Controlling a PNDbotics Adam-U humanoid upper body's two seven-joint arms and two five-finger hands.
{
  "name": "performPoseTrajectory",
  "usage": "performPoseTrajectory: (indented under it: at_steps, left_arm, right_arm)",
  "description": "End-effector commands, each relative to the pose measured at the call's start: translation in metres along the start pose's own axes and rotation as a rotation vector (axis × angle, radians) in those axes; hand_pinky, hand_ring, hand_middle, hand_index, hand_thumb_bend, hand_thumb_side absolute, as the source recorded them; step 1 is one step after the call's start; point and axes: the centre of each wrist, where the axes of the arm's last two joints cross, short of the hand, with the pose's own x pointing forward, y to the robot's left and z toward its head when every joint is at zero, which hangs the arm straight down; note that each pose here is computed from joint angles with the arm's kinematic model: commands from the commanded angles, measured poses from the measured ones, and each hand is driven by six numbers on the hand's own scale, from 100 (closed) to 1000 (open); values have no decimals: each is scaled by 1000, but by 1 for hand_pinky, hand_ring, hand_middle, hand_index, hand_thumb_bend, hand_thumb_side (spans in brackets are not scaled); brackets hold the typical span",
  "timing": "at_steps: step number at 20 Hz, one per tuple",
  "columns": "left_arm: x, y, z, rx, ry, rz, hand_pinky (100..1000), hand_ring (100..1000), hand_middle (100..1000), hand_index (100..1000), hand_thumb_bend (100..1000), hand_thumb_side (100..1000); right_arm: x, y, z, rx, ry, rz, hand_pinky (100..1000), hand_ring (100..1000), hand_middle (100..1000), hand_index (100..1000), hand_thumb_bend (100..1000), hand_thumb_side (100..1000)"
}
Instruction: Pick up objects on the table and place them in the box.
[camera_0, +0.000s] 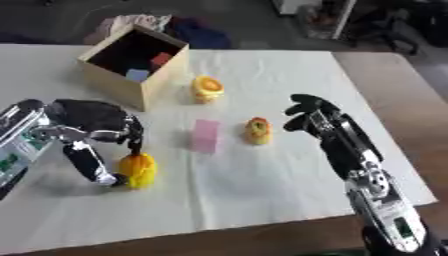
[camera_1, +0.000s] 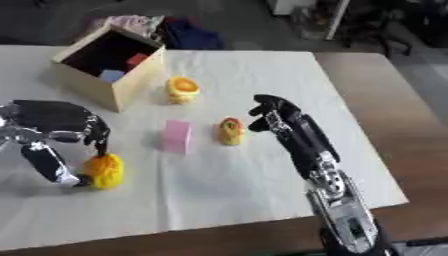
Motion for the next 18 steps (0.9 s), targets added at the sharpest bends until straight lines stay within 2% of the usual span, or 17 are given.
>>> performPoseTrajectory:
  at_steps: [1, 5, 7, 10, 12, 14, 18]
  left_arm:
    - [-3, 11, 7, -91, -104, -116, 679, 475, 483, 523, 351, 323]
    - [-3, 11, 7, -75, -104, -118, 671, 462, 469, 507, 345, 323]
    - [-3, 11, 6, -88, -101, -122, 684, 484, 493, 535, 374, 336]
    - [-5, 6, 6, -171, -104, -130, 765, 632, 678, 765, 458, 349]
    - [-6, 5, 7, -233, -113, -132, 799, 700, 754, 844, 474, 442]
    - [-7, 9, 11, -254, -115, -137, 820, 739, 795, 896, 508, 461]
    - [-5, 10, 8, -268, -117, -149, 833, 760, 825, 924, 537, 411]
  right_arm:
    - [6, -6, -2, -4, -19, 20, 679, 587, 633, 812, 100, 716]
    - [6, -6, -2, -4, -19, 20, 679, 586, 632, 812, 100, 716]
    - [6, -6, -2, -4, -19, 21, 679, 586, 632, 812, 100, 717]
    - [6, -6, -3, -3, -20, 21, 679, 586, 632, 812, 100, 717]
    - [6, -6, -3, -3, -20, 21, 679, 587, 632, 812, 100, 718]
    - [6, -6, -3, -3, -19, 22, 679, 587, 632, 812, 100, 719]
    - [6, -5, -3, 2, -20, 20, 679, 587, 633, 812, 100, 719]
